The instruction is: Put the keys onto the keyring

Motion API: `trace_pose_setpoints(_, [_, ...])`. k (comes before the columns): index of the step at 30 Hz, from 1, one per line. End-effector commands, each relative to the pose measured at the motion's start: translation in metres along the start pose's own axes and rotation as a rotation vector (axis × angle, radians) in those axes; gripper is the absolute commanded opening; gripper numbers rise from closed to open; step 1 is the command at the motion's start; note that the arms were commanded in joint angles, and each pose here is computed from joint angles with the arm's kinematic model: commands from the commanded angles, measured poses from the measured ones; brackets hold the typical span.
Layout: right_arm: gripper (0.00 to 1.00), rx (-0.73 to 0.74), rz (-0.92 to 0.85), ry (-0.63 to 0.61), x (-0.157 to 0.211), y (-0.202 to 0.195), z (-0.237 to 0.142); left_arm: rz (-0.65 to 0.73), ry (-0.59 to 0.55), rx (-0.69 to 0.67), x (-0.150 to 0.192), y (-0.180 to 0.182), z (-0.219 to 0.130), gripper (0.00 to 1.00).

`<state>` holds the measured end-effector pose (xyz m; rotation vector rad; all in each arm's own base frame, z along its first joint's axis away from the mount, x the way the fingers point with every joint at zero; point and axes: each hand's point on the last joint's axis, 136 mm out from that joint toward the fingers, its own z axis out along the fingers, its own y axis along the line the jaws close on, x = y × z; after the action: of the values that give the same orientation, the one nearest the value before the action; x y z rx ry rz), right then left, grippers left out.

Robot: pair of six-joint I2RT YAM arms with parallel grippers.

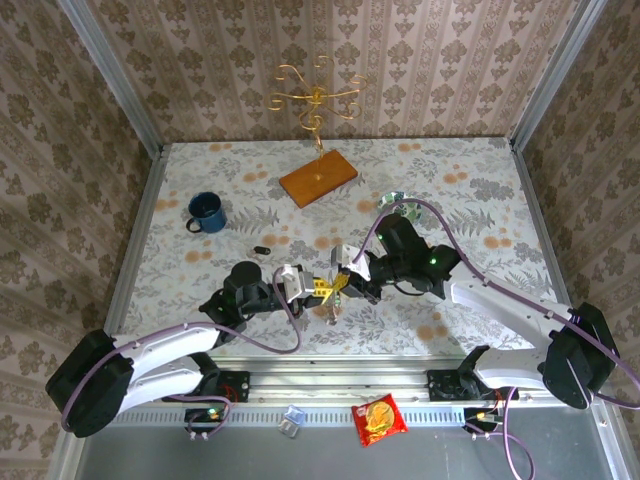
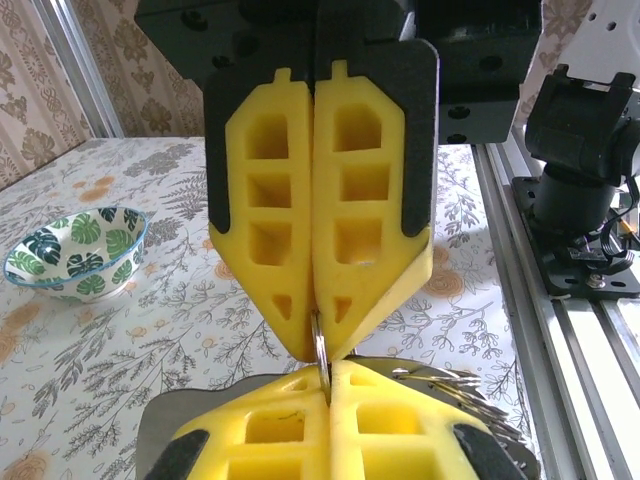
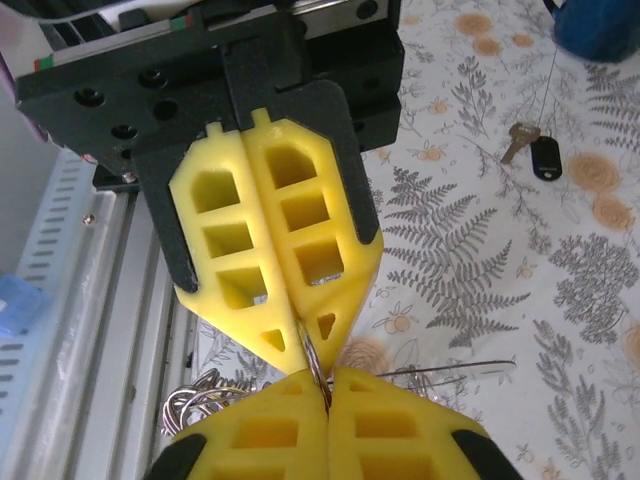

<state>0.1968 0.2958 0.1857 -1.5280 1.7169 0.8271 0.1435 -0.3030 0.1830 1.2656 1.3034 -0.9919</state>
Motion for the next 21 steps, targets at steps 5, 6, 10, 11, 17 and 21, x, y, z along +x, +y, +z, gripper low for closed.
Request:
trace_pose_setpoints(5, [0.0,0.006,-0.03,0.042,0.0,-0.003,-0.002,-0.005,-0.015,-0.069,-0.009,0.012,-0.001,0.27])
trace_pose_setpoints(6, [0.0,0.009,-0.04,0.068,0.003,-0.003,-0.003,0.001,0.0,-0.07,-0.008,0.012,-0.001,0.29])
trace_pose_setpoints(10, [0.0,0.021,-0.093,0.171,0.01,-0.003,-0.005,0.018,0.052,-0.056,-0.005,0.011,-0.001,0.28])
trace_pose_setpoints(11, [0.0,0.018,-0.101,0.205,0.014,-0.002,-0.005,0.022,0.067,-0.049,-0.003,0.01,-0.001,0.26])
trace_pose_setpoints(17, [0.0,0.009,-0.16,0.246,0.006,0.001,-0.003,0.029,0.099,-0.024,0.0,0.008,0.001,0.23])
trace_pose_setpoints(21, [0.0,-0.002,-0.193,0.252,-0.001,0.005,0.0,0.037,0.097,-0.02,-0.003,0.008,0.002,0.21])
